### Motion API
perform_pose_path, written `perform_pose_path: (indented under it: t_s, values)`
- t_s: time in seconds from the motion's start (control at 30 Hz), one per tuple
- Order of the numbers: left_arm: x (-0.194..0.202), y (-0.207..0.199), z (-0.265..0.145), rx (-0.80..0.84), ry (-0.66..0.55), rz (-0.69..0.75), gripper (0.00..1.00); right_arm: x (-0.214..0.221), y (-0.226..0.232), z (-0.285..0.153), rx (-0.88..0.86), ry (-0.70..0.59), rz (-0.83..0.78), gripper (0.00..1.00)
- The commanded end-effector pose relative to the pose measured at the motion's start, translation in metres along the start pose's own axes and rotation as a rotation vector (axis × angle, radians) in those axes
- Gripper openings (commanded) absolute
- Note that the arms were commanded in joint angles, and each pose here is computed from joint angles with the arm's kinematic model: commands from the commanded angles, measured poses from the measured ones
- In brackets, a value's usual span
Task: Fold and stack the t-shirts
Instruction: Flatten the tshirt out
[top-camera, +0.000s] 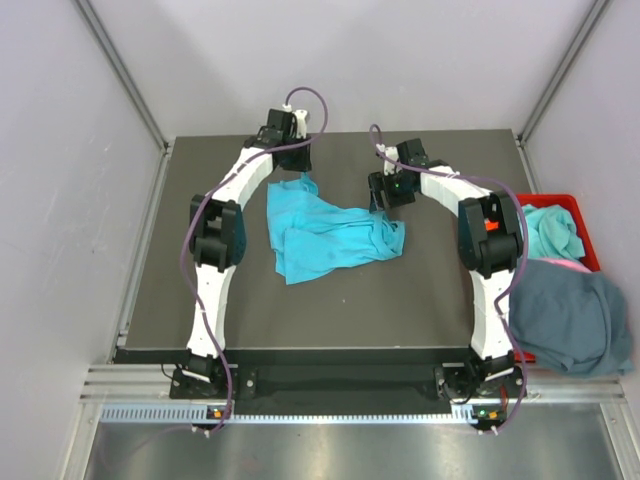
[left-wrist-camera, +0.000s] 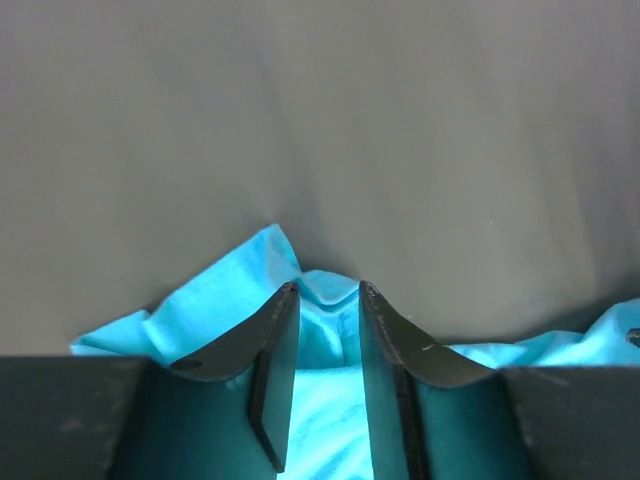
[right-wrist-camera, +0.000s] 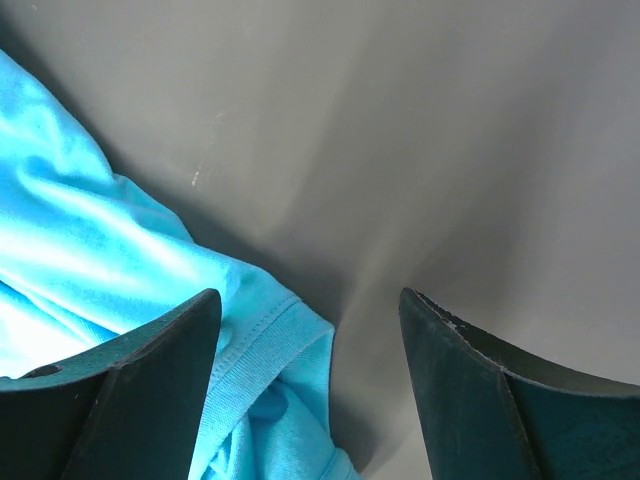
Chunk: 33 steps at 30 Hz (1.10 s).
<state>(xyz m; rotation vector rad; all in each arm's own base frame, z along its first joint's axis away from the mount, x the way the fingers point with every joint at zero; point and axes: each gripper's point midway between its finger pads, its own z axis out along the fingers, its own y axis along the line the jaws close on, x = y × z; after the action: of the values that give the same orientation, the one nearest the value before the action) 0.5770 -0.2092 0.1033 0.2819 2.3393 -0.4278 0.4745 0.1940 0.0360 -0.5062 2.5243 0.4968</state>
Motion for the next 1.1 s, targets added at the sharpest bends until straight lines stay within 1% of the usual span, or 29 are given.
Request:
perform_pose_path:
  t_s: [0.0,0.23,0.37,0.43,0.5,0.53,0.63,0.67,0.73,0.87,0.9,0.97,1.0,1.07]
  values:
    - [-0.014,0.005,0.000,-0.026,-0.039,0.018,0.34,0.025,-0.012,0.005,0.024,0.074,0.020,0.73]
    - [-0.012,0.008,0.003,-0.039,-0.034,0.021,0.33,0.024,-0.012,0.006,0.023,0.072,0.022,0.73]
    - [-0.008,0.011,0.009,-0.049,-0.025,0.025,0.35,0.025,-0.013,0.007,0.025,0.075,0.022,0.73]
    - [-0.006,0.013,0.011,-0.054,-0.019,0.026,0.33,0.026,-0.014,0.007,0.024,0.076,0.024,0.73]
    - [-0.005,0.013,0.013,-0.053,-0.018,0.026,0.28,0.026,-0.014,0.008,0.024,0.077,0.024,0.73]
    - [-0.005,0.014,0.014,-0.058,-0.018,0.027,0.22,0.027,-0.013,0.008,0.024,0.079,0.024,0.73]
    - [-0.006,0.017,0.012,-0.071,-0.022,0.020,0.10,0.028,-0.015,0.009,0.025,0.080,0.027,0.73]
    - [-0.008,0.017,0.011,-0.075,-0.027,0.021,0.04,0.028,-0.015,0.009,0.025,0.081,0.027,0.73]
    - [-0.012,0.014,0.005,-0.069,-0.032,0.022,0.00,0.027,-0.015,0.007,0.027,0.078,0.029,0.72]
    - [-0.034,0.014,-0.020,-0.081,-0.097,0.040,0.00,0.017,-0.014,-0.005,0.043,0.049,0.015,0.72]
    - [-0.055,0.012,-0.039,-0.082,-0.159,0.046,0.00,0.016,-0.016,-0.009,0.059,0.043,0.012,0.72]
    - [-0.072,0.010,-0.059,-0.089,-0.210,0.066,0.00,0.007,-0.016,-0.022,0.076,0.018,0.004,0.73]
    - [-0.091,0.008,-0.083,-0.096,-0.262,0.077,0.00,0.006,-0.015,-0.026,0.081,0.014,0.008,0.73]
    - [-0.103,0.006,-0.105,-0.100,-0.299,0.095,0.00,0.007,-0.012,-0.034,0.076,0.020,0.025,0.73]
